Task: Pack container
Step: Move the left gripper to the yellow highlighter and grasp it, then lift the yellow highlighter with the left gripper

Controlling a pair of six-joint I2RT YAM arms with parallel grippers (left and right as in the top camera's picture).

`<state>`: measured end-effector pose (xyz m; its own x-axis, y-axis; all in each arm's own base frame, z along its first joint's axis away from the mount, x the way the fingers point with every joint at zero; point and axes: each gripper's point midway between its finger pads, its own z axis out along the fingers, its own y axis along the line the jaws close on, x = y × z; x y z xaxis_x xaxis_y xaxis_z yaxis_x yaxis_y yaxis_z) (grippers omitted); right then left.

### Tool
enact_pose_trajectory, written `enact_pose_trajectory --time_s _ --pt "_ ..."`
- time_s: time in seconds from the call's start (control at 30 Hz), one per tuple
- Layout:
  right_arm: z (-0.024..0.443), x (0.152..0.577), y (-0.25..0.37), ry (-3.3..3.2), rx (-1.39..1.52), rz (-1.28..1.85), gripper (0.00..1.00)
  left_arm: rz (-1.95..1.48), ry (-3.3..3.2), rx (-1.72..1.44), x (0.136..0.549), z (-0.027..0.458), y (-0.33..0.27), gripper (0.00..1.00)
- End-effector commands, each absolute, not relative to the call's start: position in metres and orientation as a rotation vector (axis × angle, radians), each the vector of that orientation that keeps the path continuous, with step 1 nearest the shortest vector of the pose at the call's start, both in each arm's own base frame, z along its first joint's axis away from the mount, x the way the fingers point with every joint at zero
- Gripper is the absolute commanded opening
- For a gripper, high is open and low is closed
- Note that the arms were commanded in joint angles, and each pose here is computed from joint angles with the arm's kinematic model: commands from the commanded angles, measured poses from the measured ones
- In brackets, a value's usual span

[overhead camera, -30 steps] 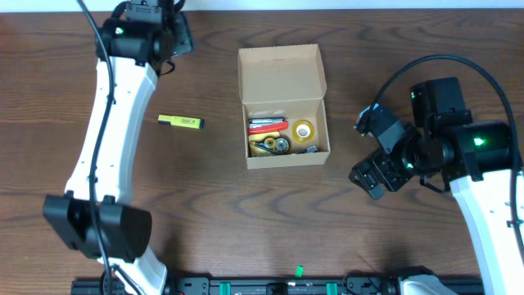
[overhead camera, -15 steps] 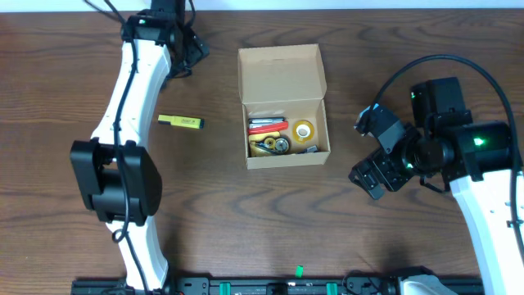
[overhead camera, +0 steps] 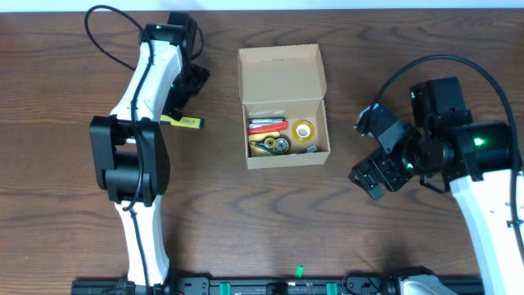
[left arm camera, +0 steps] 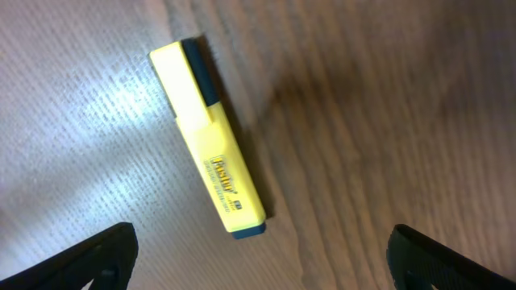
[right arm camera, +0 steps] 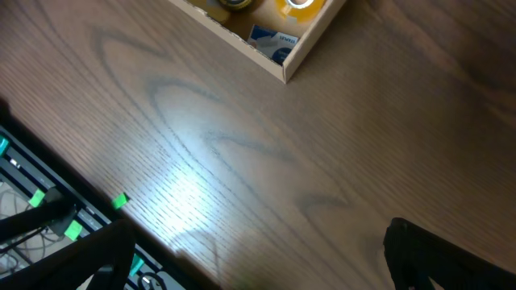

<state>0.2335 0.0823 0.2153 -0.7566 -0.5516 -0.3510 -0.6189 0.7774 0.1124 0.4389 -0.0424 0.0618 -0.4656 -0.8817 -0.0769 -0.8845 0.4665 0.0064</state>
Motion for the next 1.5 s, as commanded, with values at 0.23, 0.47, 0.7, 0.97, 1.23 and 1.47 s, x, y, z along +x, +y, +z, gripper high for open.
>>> enact_pose_trajectory --time_s 0.23,0.47,0.7,0.97,1.23,1.47 --pt "0.219 0.234 0.081 2.657 -0.904 0.316 0.99 0.14 2.699 -1.699 0.413 0.038 -0.042 0.95" --pt "0.219 0.234 0.081 2.657 -0.904 0.316 0.99 0.111 2.739 -1.679 0.411 0.034 -0.045 0.95" --pt "0.219 0.234 0.081 2.657 -0.904 0.316 0.99 0.155 2.727 -1.744 0.401 0.033 -0.038 0.95" --pt "0.219 0.234 0.081 2.657 -0.904 0.317 0.99 0.134 2.7 -1.757 0.403 0.014 -0.034 0.91" --pt "0.219 0.234 0.081 2.657 -0.904 0.316 0.99 0.073 2.641 -1.718 0.417 -0.007 -0.032 0.82" --pt "0.219 0.234 0.081 2.657 -0.904 0.317 0.99 0.084 2.621 -1.746 0.413 -0.016 -0.03 0.59"
